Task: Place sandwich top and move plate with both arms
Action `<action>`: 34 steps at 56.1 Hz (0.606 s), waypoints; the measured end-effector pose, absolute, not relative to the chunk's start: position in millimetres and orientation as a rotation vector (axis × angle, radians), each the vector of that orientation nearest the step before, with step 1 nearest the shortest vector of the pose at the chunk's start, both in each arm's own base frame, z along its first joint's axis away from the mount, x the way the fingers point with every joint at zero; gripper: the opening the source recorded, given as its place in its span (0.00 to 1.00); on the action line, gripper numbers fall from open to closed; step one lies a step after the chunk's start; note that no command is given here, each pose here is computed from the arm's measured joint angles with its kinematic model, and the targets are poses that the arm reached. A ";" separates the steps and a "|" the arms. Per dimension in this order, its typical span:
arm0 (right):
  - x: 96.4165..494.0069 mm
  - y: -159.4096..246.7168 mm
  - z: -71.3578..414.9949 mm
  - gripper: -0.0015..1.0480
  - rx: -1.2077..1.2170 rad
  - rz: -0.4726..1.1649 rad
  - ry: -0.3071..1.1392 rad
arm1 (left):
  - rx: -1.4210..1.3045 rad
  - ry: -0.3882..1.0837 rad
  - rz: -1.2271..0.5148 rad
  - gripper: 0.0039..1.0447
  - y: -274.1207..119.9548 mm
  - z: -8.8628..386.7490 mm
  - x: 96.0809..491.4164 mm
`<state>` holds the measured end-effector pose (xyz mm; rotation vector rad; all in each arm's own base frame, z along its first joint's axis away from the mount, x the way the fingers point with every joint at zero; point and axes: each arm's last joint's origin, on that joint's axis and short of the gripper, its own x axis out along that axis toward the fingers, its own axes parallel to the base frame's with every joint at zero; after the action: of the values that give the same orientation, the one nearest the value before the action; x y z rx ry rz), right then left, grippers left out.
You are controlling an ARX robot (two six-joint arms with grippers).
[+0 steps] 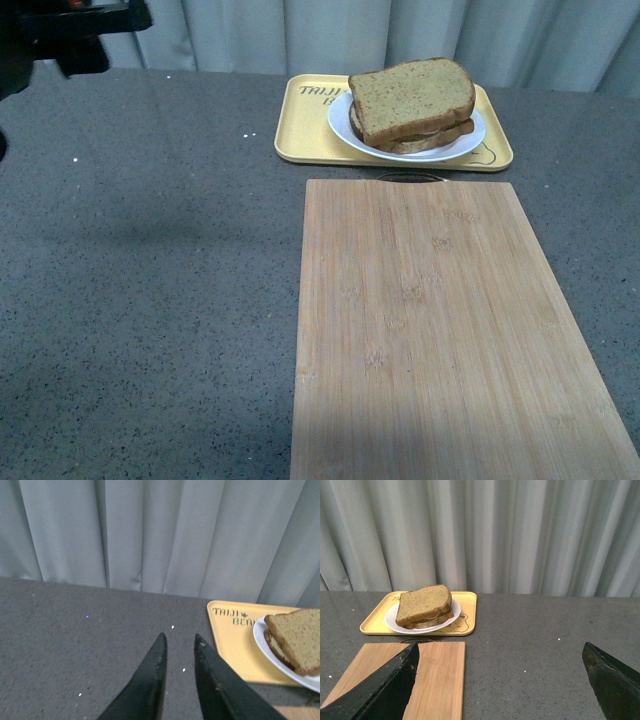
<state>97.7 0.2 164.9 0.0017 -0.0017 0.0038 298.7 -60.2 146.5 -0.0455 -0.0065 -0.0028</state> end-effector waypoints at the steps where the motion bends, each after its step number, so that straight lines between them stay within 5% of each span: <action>1: 97.7 0.2 164.9 0.91 0.002 0.004 -0.002 | -0.044 -0.004 -0.002 0.17 -58.6 146.4 296.3; 6: 97.7 0.2 164.9 0.91 0.002 0.003 -0.002 | -0.025 0.017 -0.001 0.04 -49.1 144.1 278.2; 34: 97.7 0.2 164.9 0.91 0.002 0.004 -0.002 | -0.011 0.014 -0.005 0.03 -14.4 161.7 193.0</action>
<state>97.7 0.2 164.9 0.0021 -0.0017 0.0038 193.0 -14.4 161.7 -0.0108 0.0139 -0.0053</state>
